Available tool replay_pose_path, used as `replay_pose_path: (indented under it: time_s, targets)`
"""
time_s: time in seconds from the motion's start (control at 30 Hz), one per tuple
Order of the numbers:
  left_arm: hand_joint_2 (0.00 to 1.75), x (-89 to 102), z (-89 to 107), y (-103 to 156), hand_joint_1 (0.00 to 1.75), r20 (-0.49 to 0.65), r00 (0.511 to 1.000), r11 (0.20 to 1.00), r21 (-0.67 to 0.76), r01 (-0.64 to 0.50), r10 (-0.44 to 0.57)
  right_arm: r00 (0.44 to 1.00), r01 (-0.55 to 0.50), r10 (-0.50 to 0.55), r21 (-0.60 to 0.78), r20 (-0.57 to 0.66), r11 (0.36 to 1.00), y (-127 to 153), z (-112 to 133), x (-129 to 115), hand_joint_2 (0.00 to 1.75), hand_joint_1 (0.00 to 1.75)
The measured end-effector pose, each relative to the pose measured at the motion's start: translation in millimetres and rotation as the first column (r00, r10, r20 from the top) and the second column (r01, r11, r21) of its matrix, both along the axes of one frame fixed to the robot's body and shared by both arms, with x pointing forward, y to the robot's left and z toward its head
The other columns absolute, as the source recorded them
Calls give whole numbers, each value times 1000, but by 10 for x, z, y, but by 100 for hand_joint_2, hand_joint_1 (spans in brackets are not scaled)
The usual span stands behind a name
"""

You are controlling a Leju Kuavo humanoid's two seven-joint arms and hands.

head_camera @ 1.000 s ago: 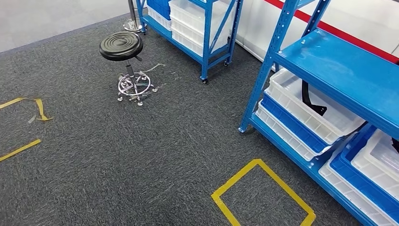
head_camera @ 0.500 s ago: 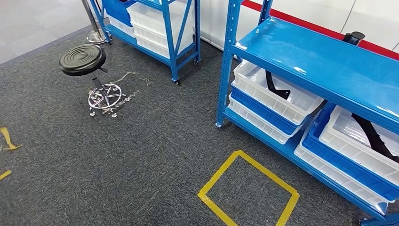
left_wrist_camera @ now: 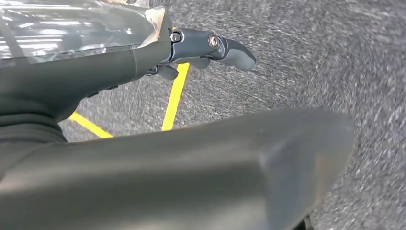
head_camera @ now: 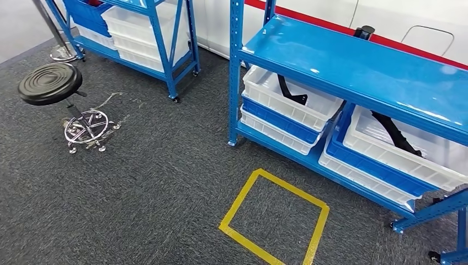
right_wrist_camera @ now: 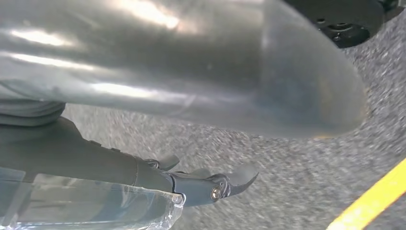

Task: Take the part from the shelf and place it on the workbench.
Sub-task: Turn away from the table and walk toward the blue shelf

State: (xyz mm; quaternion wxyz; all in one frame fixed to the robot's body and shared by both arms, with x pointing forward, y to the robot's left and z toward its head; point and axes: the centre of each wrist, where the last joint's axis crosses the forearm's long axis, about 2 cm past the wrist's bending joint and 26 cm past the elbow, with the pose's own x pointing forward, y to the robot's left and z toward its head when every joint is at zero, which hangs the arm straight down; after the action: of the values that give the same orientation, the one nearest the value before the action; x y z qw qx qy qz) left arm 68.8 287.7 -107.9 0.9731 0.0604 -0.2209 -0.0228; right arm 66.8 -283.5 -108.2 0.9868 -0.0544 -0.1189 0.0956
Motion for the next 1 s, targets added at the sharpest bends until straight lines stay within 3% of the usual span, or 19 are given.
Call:
replay_pose_path:
  time_s: [1.0]
  targets:
    - [0, -14, -2, -27, 0, 1, 1000, 1000, -6, -10, 10, 1000, -17, 17, -17, 9, 1000, -1, -5, -38, 0, 0]
